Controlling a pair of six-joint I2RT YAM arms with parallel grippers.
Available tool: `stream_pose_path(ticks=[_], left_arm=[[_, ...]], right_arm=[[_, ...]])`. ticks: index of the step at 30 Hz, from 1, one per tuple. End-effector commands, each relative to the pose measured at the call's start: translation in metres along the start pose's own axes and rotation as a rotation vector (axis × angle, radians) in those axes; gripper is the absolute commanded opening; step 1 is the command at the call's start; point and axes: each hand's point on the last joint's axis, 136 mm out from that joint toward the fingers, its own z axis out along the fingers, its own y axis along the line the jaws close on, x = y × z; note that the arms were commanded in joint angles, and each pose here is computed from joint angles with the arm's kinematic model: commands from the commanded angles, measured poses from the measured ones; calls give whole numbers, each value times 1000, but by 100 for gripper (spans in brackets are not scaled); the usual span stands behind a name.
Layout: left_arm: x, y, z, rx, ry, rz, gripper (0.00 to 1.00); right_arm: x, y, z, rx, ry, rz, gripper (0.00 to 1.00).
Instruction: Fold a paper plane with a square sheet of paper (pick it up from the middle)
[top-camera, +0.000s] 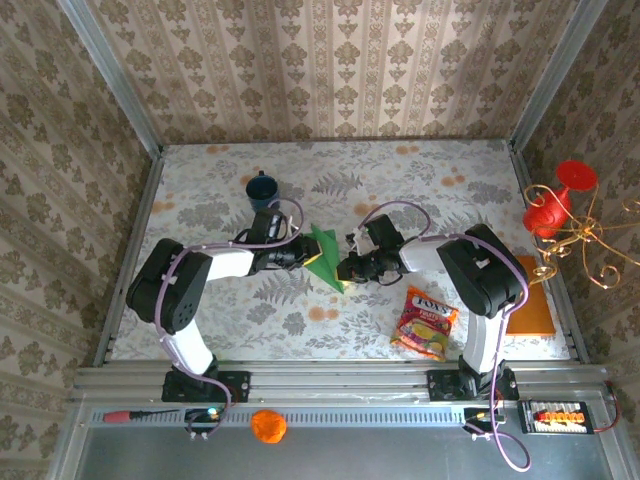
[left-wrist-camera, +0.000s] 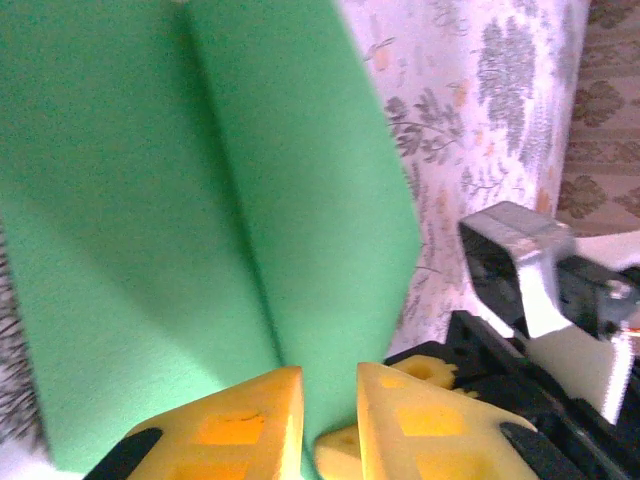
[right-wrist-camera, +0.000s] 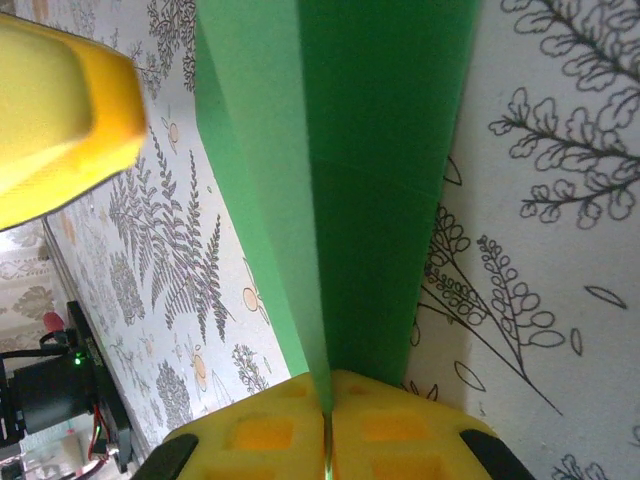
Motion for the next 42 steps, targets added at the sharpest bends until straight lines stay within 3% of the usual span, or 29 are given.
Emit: stream_pose_path(ticks=[1,7,21,33,42], left_arm=[[0,-28,1,105,15,73,21],[5,-40,15,170,65,87,19],[7,-26,34,136,111,79,17],[3,-17,40,97,110,67,16],[1,-13,42,76,102,58,15]], right_arm=[[9,-6,4,-4,64,73,9],[9,-9,4,-1,76,89,10],[9,-8,1,-10,81,103,11],[7,11,-15,-44,52,38,24],[13,3,-20,12,48,29,26]])
